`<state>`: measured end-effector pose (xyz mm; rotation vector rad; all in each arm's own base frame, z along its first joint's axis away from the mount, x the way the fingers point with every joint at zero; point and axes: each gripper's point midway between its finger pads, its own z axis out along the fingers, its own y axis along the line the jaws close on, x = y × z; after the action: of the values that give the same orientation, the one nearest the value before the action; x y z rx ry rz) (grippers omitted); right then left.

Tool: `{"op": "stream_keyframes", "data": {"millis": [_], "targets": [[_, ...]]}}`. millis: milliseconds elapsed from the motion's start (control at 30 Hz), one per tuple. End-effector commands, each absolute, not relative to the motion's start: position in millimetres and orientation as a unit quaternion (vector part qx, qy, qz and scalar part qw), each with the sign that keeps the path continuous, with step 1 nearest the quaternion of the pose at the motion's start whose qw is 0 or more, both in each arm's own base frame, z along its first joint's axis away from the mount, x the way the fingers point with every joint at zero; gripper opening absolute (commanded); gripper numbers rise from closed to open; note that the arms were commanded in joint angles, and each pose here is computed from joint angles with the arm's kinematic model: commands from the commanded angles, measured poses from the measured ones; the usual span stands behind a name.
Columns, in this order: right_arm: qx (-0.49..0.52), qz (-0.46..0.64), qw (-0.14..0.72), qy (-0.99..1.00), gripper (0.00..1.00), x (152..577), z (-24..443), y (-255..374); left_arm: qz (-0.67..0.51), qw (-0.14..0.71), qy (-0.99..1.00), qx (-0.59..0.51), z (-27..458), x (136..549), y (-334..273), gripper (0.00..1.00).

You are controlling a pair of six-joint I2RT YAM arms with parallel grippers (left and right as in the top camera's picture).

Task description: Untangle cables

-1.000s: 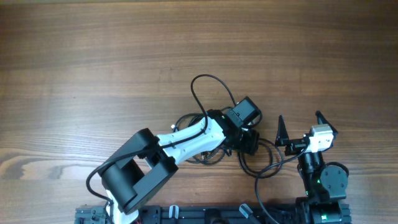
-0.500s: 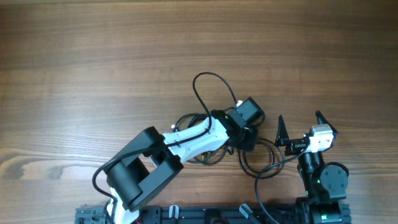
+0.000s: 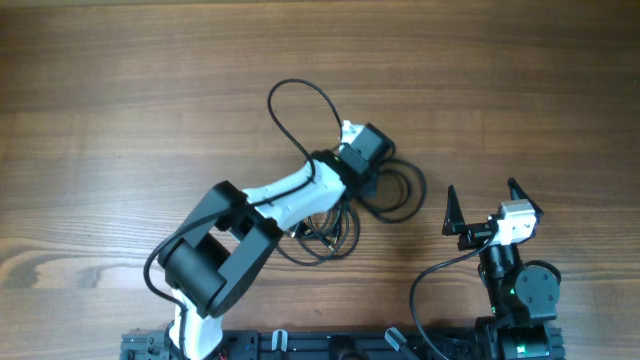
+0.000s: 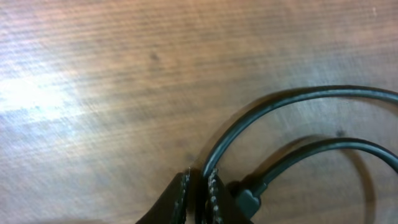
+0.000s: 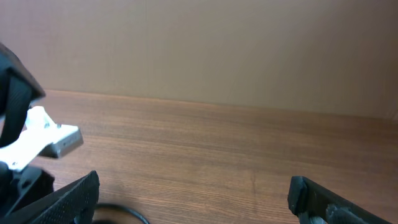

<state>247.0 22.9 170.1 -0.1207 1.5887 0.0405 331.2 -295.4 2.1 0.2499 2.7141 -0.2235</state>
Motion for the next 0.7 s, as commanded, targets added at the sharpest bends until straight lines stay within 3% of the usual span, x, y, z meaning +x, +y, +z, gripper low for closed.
{"op": "stream_keyframes", "data": {"millis": [0,200,400,567,667], "targets": [[-0.058,0.021,0.701,0.711,1.00,247,171,24,-0.128,0.194,0.969,0.086,9,352,-302,0.35],[-0.058,0.021,0.701,0.711,1.00,247,171,24,-0.144,0.158,0.973,0.083,-3,345,-300,0.52],[-0.058,0.021,0.701,0.711,1.00,247,171,24,-0.128,0.133,0.979,0.083,-16,337,-293,0.37],[-0.058,0.021,0.701,0.711,1.00,247,171,24,-0.129,0.135,0.979,0.083,-15,337,-293,0.06],[-0.058,0.021,0.701,0.711,1.00,247,171,24,-0.137,0.146,0.976,0.084,-10,342,-297,0.04]]}}
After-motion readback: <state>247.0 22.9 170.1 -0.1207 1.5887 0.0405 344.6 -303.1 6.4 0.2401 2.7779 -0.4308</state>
